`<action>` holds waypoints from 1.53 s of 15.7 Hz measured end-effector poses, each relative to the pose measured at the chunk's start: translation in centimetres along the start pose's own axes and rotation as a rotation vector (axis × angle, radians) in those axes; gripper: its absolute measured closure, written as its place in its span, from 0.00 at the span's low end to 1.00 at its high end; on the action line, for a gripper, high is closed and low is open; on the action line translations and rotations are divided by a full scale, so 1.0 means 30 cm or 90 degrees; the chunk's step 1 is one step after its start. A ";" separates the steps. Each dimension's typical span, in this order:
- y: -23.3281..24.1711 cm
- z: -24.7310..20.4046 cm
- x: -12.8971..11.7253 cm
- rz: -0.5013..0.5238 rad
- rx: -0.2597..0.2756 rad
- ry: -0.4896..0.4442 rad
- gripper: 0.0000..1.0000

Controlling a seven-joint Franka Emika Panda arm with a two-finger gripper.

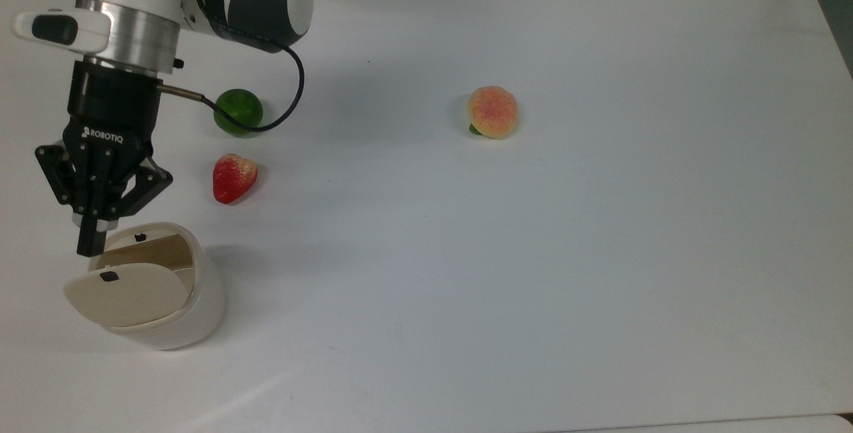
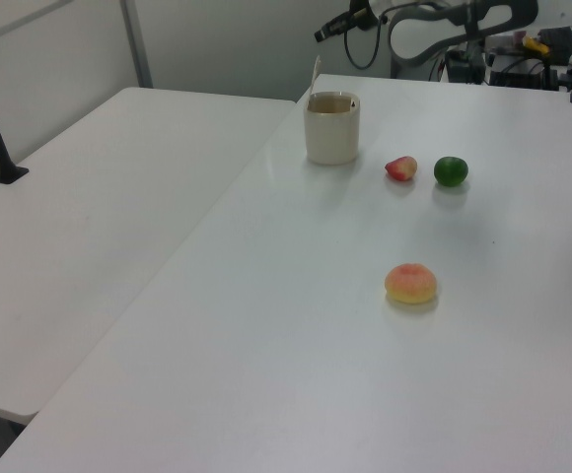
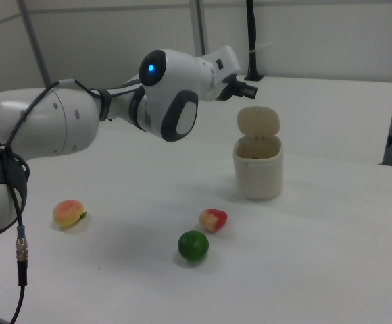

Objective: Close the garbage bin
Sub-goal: 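Move the gripper over the open lid of the cream bin, then push the open lid down with the gripper until it shuts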

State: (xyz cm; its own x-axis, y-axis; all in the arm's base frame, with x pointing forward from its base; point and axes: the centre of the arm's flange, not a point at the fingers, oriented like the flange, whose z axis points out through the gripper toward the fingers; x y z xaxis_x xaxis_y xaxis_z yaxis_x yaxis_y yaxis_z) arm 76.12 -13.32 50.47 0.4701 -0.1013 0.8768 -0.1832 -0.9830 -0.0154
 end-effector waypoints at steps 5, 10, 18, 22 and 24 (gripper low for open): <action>0.000 0.047 -0.049 -0.001 -0.003 0.020 0.99; 0.000 0.074 -0.082 -0.002 -0.004 0.023 0.99; 0.001 0.101 -0.115 -0.003 -0.004 0.013 0.99; 0.010 0.121 -0.154 -0.002 -0.007 -0.001 0.99; 0.027 0.127 -0.169 0.000 -0.011 -0.006 0.99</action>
State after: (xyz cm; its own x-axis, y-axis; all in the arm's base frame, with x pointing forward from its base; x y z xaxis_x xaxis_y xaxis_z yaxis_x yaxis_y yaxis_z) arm 76.87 -14.19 44.20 0.4789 -0.1024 0.8719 -0.1975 -0.9803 -0.0066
